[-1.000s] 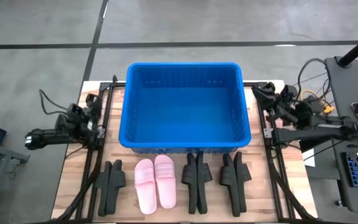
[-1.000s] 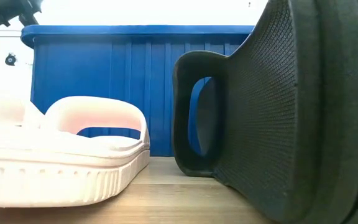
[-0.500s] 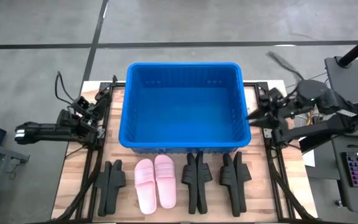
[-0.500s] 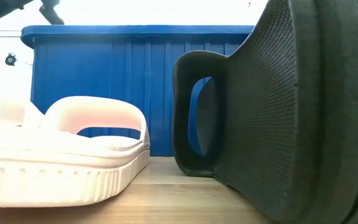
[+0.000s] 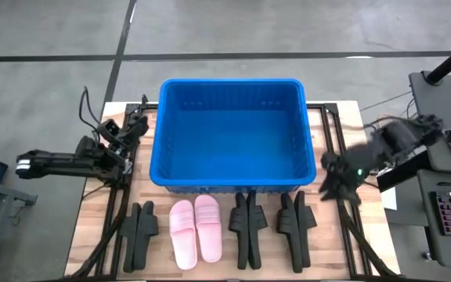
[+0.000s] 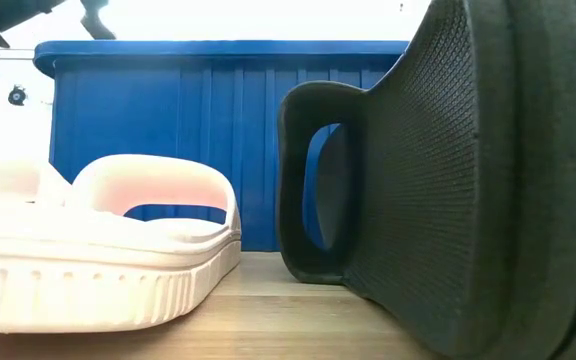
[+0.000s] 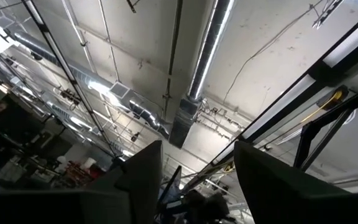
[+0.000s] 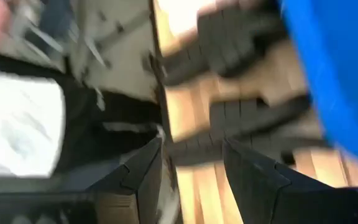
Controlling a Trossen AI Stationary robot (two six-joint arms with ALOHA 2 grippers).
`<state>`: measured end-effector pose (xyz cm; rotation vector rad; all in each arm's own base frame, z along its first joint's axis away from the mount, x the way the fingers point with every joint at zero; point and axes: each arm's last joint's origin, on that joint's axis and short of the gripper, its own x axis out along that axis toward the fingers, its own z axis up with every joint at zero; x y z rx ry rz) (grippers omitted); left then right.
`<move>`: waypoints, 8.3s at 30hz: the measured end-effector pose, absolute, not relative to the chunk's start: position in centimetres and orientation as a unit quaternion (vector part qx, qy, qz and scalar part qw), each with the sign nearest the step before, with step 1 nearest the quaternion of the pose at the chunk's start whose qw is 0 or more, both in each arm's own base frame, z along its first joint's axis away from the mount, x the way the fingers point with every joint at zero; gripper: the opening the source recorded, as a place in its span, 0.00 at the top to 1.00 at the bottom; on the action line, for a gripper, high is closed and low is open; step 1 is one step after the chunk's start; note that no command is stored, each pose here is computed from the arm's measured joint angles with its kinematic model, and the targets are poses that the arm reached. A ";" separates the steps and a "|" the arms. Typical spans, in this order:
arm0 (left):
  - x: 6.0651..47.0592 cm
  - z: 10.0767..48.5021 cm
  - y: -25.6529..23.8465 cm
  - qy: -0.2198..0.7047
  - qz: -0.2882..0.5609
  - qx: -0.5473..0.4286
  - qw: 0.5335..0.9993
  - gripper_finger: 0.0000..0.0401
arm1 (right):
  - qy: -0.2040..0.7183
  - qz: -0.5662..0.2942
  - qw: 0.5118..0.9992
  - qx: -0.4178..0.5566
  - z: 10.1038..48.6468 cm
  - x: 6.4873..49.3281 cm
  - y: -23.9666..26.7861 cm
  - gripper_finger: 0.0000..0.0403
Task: Pick and place slides into bin
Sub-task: Put the black slipper into the blue bin
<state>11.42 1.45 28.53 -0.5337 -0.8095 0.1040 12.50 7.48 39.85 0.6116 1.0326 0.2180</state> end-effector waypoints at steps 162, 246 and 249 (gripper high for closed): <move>8.3 29.9 1.2 -0.462 0.019 -0.259 0.848 0.54 | 0.436 -0.511 0.741 0.005 40.2 30.2 -5.4 0.97; 8.1 29.4 1.2 -0.459 0.020 -0.264 0.848 0.54 | 0.714 -0.407 0.549 0.154 24.5 33.3 -15.6 0.45; 8.1 29.4 1.2 -0.459 0.019 -0.264 0.848 0.54 | 0.693 -0.389 0.577 0.187 26.2 33.9 -15.6 0.41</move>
